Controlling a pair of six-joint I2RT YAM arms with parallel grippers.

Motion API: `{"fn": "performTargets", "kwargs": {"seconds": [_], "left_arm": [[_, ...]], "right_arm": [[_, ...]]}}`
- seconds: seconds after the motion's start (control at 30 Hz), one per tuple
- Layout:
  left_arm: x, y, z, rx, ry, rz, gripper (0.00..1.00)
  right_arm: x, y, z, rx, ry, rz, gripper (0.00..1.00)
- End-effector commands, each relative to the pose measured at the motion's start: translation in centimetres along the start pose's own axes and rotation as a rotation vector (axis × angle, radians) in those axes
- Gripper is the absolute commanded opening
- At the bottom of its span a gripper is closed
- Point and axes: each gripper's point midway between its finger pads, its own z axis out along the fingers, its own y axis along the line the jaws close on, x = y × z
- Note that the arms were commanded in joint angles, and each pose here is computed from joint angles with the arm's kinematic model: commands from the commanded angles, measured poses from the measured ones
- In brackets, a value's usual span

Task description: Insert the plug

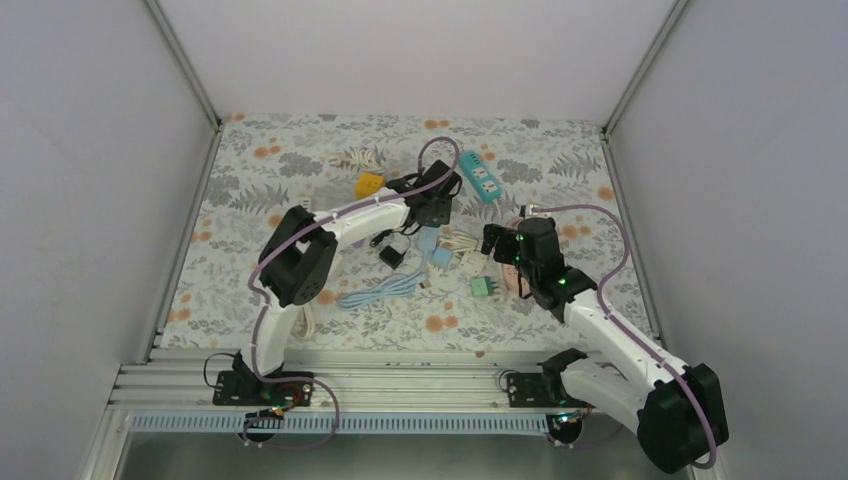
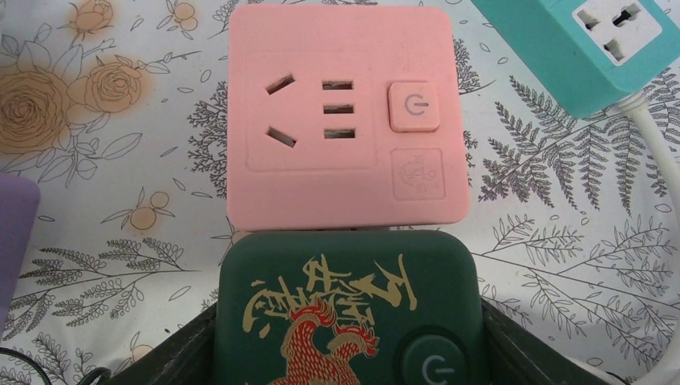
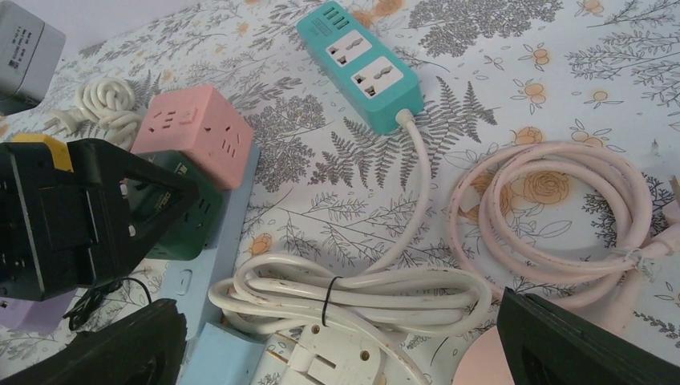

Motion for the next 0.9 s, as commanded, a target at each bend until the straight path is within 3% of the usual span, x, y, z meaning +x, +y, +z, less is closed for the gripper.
{"fn": "performTargets", "kwargs": {"seconds": [0.0,0.5,0.7,0.87], "left_arm": [[12.1,3.7,5.8,-0.129,0.334,0.072,0.59],[12.3,3.6,3.9,-0.207,0.107,0.135,0.56],[13.2,2.8,5.3,-0.125,0.195,0.115,0.56],[13.7,4.3,6.0,-0.173,0.252,0.091,0.56]], "right_arm": [[-1.3,-0.5,-0.1,0.026,-0.051,0.039,0.99],[-0.9,-0.4,0.2,0.020,-0.037,0.049,0.99],[-1.0,-0.2,0.1,0.015,-0.038,0.046,0.99],[-1.1,-0.4,-0.1,0.017,-0.045,0.048,0.99]]}}
